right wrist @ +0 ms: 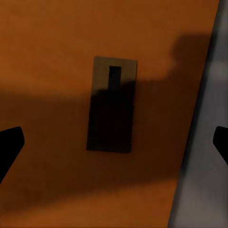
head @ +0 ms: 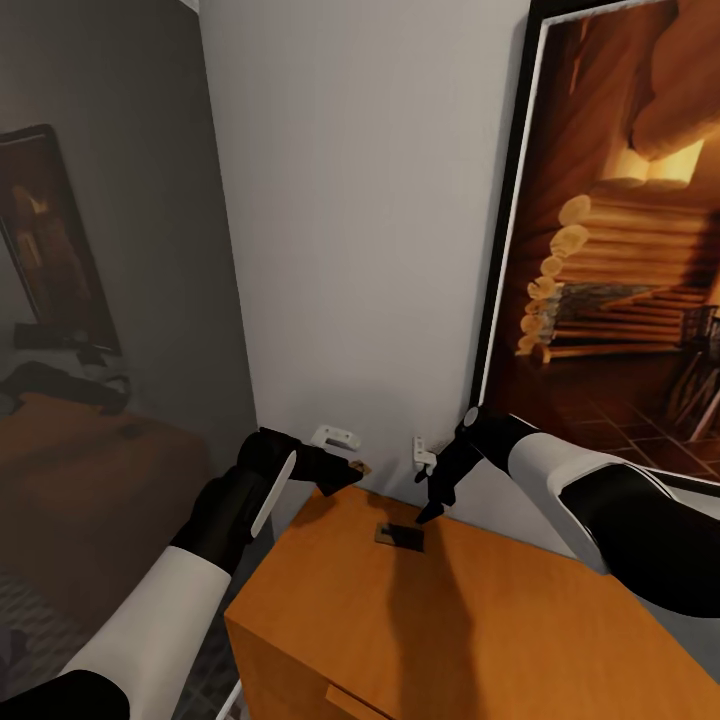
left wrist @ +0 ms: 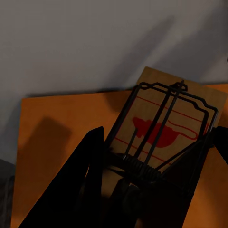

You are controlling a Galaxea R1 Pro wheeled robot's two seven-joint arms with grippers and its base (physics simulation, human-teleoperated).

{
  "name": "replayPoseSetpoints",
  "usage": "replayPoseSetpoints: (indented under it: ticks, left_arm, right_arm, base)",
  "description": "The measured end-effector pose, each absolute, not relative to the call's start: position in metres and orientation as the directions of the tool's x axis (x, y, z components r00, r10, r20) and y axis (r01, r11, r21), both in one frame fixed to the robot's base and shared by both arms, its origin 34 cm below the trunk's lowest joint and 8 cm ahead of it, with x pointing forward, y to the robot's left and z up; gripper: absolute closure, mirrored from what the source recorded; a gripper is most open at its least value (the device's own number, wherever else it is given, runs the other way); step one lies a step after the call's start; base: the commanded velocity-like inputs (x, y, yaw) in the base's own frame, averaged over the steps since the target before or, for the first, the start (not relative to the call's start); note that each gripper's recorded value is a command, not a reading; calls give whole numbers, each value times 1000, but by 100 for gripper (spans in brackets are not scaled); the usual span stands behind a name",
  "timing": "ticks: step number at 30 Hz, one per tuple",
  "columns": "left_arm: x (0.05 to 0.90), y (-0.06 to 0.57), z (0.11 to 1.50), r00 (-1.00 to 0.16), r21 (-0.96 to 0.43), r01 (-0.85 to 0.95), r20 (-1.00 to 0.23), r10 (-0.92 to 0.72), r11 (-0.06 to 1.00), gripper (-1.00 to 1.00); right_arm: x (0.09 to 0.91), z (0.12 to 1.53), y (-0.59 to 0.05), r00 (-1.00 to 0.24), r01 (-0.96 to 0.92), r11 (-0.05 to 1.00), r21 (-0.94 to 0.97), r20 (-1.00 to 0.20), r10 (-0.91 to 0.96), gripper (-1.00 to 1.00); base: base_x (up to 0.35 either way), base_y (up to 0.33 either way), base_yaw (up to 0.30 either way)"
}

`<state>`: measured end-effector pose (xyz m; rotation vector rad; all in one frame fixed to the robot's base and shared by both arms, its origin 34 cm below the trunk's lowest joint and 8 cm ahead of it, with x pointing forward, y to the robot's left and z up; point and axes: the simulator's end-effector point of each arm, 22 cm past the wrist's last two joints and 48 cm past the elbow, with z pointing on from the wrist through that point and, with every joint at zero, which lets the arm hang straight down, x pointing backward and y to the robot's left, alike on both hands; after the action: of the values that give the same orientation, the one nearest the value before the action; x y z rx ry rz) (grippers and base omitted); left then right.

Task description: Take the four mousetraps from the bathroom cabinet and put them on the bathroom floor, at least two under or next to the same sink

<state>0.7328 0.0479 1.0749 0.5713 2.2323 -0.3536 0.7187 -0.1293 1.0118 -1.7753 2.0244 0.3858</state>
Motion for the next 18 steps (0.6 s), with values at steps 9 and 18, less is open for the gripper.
replayPoseSetpoints:
  ticks: [9,18]
  left_arm:
    - [733,48,1075,-588,-68,507,-757,287,859,100]
    - [734,48,1070,-588,-68,507,-757,287,859,100]
  right_arm:
    - [718,1012,-129,-98,-987,145,-62,-482,-871,-100]
    - [719,1007,-129,-98,-988,145,-61,-481,-871,-100]
  base:
    - [0,0,0]
    - [0,0,0]
